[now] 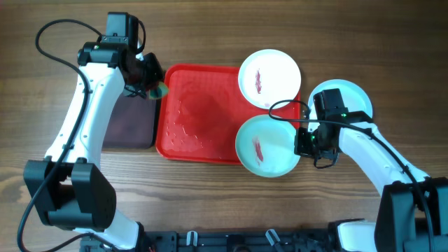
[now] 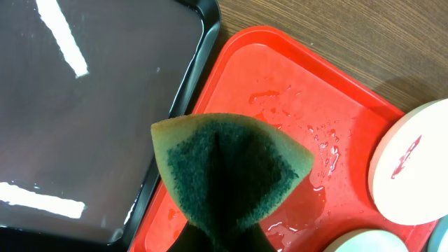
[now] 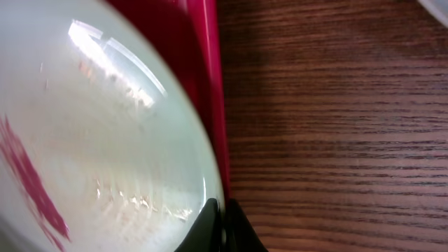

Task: Clean dirty plates on tray and stack at the side
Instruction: 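Reach the right gripper to the second light blue plate and grip its rim, then drag the second blue plate to the tray center with the right gripper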

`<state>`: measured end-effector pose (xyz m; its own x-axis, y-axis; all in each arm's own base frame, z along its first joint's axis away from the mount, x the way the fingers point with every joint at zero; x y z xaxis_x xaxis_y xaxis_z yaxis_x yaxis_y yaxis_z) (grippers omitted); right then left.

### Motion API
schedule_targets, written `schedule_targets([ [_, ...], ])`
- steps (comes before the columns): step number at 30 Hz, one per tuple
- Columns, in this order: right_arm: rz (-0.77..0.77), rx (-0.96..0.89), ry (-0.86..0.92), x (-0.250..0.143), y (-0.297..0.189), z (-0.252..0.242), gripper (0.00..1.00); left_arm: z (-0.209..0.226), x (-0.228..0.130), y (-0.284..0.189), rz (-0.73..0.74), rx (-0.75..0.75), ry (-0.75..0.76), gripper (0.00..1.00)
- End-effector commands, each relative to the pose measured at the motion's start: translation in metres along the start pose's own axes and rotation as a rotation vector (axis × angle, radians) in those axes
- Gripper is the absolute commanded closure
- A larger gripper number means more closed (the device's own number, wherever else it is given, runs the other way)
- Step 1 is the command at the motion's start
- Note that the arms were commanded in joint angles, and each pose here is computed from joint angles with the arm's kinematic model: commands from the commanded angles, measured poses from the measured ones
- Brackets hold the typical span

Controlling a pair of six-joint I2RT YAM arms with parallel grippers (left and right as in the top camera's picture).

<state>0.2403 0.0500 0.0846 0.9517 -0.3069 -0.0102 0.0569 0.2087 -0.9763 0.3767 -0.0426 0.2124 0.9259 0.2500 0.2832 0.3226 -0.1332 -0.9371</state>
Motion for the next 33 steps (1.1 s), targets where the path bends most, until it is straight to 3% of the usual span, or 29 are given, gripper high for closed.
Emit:
schedule_targets([
  [1,-0.008,-0.007,-0.011,-0.001,-0.006,0.001,0.96,-0.003,0.0,0.0,0.006,-0.016,-0.006,0.96],
  [10,-0.024,0.127,-0.029,0.008,-0.035,0.034,0.96,-0.003,0.0,0.0,0.006,-0.016,-0.006,0.96],
  [17,-0.107,0.195,0.083,-0.001,-0.03,0.09,0.96,-0.003,0.0,0.0,0.005,-0.017,-0.006,0.96],
  [25,-0.349,0.188,0.223,-0.01,-0.011,0.145,0.96,-0.003,0.0,0.0,0.006,-0.016,-0.006,0.96],
  [33,-0.285,0.159,0.233,-0.012,0.035,0.154,0.96,-0.003,0.0,0.0,0.006,-0.016,-0.006,0.96],
])
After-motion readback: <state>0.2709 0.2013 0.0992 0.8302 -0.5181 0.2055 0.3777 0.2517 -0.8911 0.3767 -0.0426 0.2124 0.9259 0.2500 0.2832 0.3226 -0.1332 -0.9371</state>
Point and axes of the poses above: each gripper's point midway between its finger pads, its own y axis out along the fingers, its own z axis along the line the jaws close on, x = y × z, the point moved 7 cm from there along -y, back along the fingers, and after that the axes turned 9 degrees about y, right-handed, at the moved point
